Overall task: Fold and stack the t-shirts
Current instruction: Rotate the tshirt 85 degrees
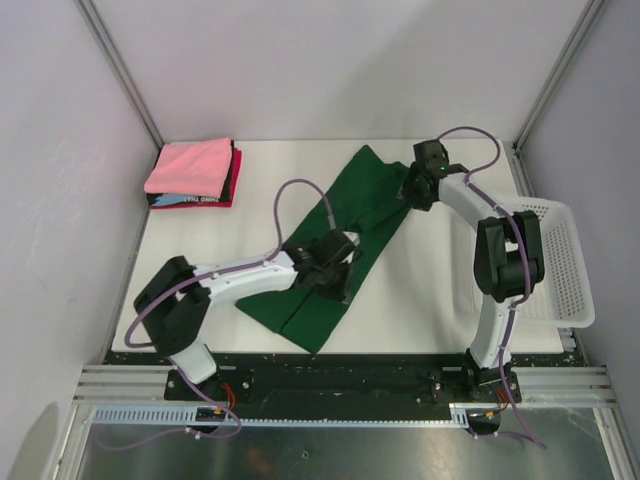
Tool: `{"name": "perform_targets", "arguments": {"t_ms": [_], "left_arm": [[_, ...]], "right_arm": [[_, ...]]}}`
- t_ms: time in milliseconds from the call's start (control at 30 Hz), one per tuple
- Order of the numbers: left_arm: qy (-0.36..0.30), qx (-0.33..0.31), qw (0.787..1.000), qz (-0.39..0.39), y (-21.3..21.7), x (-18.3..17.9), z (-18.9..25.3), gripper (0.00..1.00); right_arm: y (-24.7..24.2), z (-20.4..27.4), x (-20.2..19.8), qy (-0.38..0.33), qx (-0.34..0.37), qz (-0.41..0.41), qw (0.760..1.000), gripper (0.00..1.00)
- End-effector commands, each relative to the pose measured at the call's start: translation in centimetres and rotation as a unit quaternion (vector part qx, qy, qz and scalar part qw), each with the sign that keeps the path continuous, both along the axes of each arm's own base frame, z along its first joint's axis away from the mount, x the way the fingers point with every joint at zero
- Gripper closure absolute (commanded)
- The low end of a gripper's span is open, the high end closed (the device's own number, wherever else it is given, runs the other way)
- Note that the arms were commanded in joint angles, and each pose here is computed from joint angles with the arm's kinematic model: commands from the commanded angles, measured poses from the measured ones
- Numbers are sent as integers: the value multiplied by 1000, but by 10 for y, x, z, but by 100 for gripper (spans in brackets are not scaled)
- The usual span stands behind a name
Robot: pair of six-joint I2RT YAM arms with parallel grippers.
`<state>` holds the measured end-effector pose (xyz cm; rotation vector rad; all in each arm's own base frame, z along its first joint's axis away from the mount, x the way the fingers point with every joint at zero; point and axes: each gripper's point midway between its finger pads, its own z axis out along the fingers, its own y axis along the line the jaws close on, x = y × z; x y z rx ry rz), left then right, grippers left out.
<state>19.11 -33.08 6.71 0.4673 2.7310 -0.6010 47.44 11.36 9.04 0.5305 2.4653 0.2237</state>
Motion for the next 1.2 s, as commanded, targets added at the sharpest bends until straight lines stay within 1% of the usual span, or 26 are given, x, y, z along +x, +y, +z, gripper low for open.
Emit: {"name": "perform_targets", "arguments": {"t_ms": [0,133,333,467,600,767,933,1000,1167], "left_arm": [[-51,51,997,42,47,13,-6,73],[-56,72,995,51,68,8,-15,73],[-35,92,994,40,82,-6,-33,73],[-23,96,995,24,77,-11,-39,73],[-17,93,996,3,61,-13,-41,74],[-3,78,997,-15,35,-11,-44,75],[12,50,998,-37,-7,-8,-46,76],[18,36,998,-46,-28,-6,-47,76],[35,-7,997,-68,-83,-9,-46,78]], "right_arm": [[38,5,5,-24,37,26,999,54],[49,-18,12,-6,52,28,998,61],[45,-45,27,16,46,16,999,73],[38,-59,36,25,40,7,999,77],[29,-68,47,31,31,-1,999,78],[12,-73,66,26,18,-14,999,79],[-2,-72,88,16,15,-17,1000,78],[-4,-69,95,14,17,-10,1000,76],[4,-41,98,10,34,17,999,64]]}}
